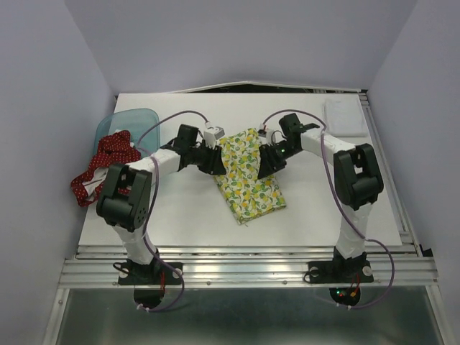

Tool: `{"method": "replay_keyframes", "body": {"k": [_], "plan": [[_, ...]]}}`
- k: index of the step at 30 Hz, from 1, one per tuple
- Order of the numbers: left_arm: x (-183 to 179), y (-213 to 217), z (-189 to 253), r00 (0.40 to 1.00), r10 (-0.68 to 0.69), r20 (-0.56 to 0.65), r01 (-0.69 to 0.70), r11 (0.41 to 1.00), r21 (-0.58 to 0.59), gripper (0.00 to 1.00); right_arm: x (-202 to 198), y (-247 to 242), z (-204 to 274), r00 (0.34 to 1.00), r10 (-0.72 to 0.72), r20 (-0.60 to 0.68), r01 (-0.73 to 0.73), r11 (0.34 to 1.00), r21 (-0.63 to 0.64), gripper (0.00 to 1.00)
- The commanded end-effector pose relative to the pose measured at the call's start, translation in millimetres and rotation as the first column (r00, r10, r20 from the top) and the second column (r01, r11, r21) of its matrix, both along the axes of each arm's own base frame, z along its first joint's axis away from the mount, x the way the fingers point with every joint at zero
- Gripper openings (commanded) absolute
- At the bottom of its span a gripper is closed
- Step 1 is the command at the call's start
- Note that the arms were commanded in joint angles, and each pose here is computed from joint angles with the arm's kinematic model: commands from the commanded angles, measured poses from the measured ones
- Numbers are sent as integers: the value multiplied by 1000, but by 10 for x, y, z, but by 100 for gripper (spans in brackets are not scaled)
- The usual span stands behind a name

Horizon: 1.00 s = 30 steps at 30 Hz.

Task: Fold and stack the skirts
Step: Fold the skirt

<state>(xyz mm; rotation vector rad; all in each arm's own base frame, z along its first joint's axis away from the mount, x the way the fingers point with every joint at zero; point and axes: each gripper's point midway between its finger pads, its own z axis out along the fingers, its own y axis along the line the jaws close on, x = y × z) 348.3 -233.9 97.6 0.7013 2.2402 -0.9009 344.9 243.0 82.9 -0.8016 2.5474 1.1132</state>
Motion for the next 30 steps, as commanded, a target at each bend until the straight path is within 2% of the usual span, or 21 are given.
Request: {"method": "replay_keyframes", "body": {"k": [1, 8, 12, 15, 18, 20, 25, 26, 28, 29, 30], "plan": [[-89, -205, -43, 994, -82, -78, 73, 990, -117, 39, -159, 5, -102, 1000, 17, -7, -17, 1000, 13, 45], [81, -139, -585, 963, -30, -266, 11, 997, -72, 30, -612, -76, -424, 987, -28, -161, 32, 999, 17, 39], [291, -31, -643, 971, -9, -237, 4, 1000, -22, 28, -913, -3, -470, 947, -49, -319, 84, 992, 98, 34], [375, -1, -569, 979, -20, -201, 21, 1000, 4, 28, -1204, 203, -393, 925, 34, -378, 29, 986, 162, 33], [420, 5, -419, 988, -64, -141, 67, 998, 16, 28, -1158, 358, -142, 938, 67, -341, 13, 974, 226, 37], [359, -43, -285, 985, -127, -112, 126, 992, -21, 28, -1042, 442, 145, 951, 80, -298, 6, 960, 279, 38], [160, -170, 213, 980, -195, -44, 185, 970, -159, 29, -558, 631, 1001, 996, 68, -63, -39, 923, 383, 42], [209, -215, 318, 982, -187, 0, 184, 964, -194, 29, -492, 656, 1081, 998, 64, -30, -47, 919, 391, 42], [124, -276, 419, 985, -164, -61, 141, 950, -280, 31, -237, 611, 1160, 1000, 22, 21, -28, 917, 397, 42], [196, -328, 528, 987, -163, -11, 151, 936, -319, 33, -97, 550, 1058, 1000, -7, 9, 2, 922, 386, 42], [211, -346, 511, 988, -149, -31, 130, 932, -339, 34, -19, 515, 1008, 1000, -24, -3, 23, 924, 381, 41]]}}
